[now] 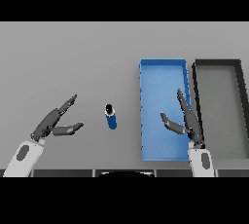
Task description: Pick up the blue pipe and place it into the blue bin.
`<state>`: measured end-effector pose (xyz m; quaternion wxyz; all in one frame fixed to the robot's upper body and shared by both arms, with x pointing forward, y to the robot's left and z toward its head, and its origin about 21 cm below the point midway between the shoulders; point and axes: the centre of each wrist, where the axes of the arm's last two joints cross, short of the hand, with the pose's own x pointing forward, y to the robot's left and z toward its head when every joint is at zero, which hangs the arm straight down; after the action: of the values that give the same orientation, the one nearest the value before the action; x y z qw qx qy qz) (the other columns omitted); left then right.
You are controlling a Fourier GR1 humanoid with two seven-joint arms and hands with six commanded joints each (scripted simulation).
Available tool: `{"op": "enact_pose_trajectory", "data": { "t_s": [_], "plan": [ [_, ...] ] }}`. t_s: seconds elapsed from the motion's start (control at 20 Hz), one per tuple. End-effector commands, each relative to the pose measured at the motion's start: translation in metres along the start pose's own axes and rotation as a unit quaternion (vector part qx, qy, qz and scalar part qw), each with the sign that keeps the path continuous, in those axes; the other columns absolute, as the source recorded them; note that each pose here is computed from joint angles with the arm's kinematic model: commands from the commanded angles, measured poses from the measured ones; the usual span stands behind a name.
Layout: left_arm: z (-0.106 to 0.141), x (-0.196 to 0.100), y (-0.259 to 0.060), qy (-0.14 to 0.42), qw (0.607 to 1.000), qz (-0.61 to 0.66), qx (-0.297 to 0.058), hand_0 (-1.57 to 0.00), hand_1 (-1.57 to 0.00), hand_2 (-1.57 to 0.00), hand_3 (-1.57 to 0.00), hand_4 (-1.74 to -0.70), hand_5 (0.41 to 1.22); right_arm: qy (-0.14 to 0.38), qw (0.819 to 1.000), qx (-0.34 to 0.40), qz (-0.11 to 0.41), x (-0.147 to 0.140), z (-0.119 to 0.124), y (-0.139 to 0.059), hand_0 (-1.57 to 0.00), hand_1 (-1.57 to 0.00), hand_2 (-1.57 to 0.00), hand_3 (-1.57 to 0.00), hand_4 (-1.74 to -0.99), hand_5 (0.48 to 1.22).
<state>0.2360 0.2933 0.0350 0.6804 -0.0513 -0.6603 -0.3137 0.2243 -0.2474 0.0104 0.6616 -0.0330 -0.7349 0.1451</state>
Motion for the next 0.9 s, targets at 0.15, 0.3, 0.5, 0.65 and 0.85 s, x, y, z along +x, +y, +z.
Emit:
{"op": "enact_pose_trajectory", "data": {
  "t_s": [0.15, 0.3, 0.5, 0.65, 0.85],
  "plan": [
    [-0.009, 0.006, -0.02, 0.014, 0.998, 0.004, -0.055, 0.0, 0.0, 0.0, 0.0, -1.09, 0.48, -0.01, 1.0, -0.004, -0.002, 0.001, 0.0, 0.0, 0.0, 0.0, 0.0, 0.0, -1.244, 0.607],
    [-0.014, 0.005, -0.046, 0.0, 0.996, 0.004, -0.089, 0.0, 0.0, 0.0, 0.0, -1.1, 0.454, -0.012, 1.0, -0.003, -0.005, 0.002, 0.0, 0.001, 0.0, 0.0, 0.0, 0.0, -1.257, 0.617],
    [-0.029, 0.007, -0.061, -0.012, 0.994, 0.013, -0.108, 0.0, 0.0, 0.0, 0.0, -1.12, 0.446, -0.011, 1.0, -0.003, -0.009, 0.002, 0.003, 0.002, 0.0, 0.0, 0.0, 0.0, -1.27, 0.617],
    [-0.047, 0.005, -0.076, -0.002, 0.993, 0.015, -0.119, 0.0, 0.0, 0.0, 0.0, -1.12, 0.446, -0.006, 1.0, -0.008, -0.011, 0.002, 0.006, 0.001, 0.0, 0.0, 0.0, 0.0, -1.275, 0.615],
    [-0.069, 0.0, -0.093, 0.0, 0.99, 0.038, -0.135, 0.0, 0.0, 0.0, 0.0, -1.12, 0.448, -0.004, 1.0, -0.011, -0.015, 0.002, 0.008, -0.002, 0.0, 0.0, 0.0, 0.0, -1.274, 0.605]
  ]
}}
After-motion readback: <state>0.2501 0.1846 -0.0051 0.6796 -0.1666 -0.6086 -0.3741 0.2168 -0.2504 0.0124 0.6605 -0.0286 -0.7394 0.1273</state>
